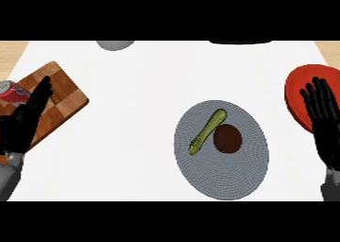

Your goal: Pick the cupcake from the placemat and place it in the bowl

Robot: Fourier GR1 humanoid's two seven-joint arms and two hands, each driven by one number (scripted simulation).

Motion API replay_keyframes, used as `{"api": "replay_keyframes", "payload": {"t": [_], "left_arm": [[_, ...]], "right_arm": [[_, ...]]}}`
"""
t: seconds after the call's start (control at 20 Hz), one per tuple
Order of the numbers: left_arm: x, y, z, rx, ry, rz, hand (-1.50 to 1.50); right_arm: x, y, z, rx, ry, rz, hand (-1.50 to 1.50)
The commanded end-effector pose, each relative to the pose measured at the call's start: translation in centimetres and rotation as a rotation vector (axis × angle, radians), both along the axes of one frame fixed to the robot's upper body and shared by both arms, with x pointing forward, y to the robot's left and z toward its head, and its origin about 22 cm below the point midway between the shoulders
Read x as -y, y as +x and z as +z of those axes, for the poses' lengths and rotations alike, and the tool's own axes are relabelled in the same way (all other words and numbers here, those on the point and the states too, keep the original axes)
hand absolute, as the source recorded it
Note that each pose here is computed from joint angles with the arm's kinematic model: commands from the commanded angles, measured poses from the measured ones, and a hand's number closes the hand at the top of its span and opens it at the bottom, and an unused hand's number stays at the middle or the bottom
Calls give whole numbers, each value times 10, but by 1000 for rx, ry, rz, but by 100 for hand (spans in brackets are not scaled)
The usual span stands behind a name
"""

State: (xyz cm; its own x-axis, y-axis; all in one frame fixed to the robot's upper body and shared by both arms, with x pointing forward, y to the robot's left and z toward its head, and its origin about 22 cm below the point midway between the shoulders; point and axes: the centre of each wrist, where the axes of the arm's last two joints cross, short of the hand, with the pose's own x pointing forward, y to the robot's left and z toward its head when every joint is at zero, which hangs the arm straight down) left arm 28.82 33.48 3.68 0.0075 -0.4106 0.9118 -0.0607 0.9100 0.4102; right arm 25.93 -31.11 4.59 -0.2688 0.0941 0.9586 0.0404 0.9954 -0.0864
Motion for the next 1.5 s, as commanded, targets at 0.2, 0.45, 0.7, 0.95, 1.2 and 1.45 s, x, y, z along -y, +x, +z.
{"api": "replay_keyframes", "payload": {"t": [0.2, 0.45, 0.7, 0.95, 1.2, 1.45], "left_arm": [[88, 8, 3, 35, -176, -333, 0], [136, -5, -7, -27, -277, -456, 0], [140, -5, -1, -39, -277, -438, 0], [131, -12, 4, -46, -283, -436, 0], [131, -12, -8, -51, -294, -432, 0], [138, -12, -10, -51, -275, -415, 0]], "right_arm": [[-53, 34, 29, 9, -78, 645, 150], [-42, 44, -2, -65, -298, 780, -150], [-59, 76, 3, 84, -492, 899, -150], [-73, 95, 42, 139, -851, 946, -150], [-88, 98, 76, 57, -1298, 1007, -150], [-122, 108, 105, -129, -1522, 1138, -150]]}}
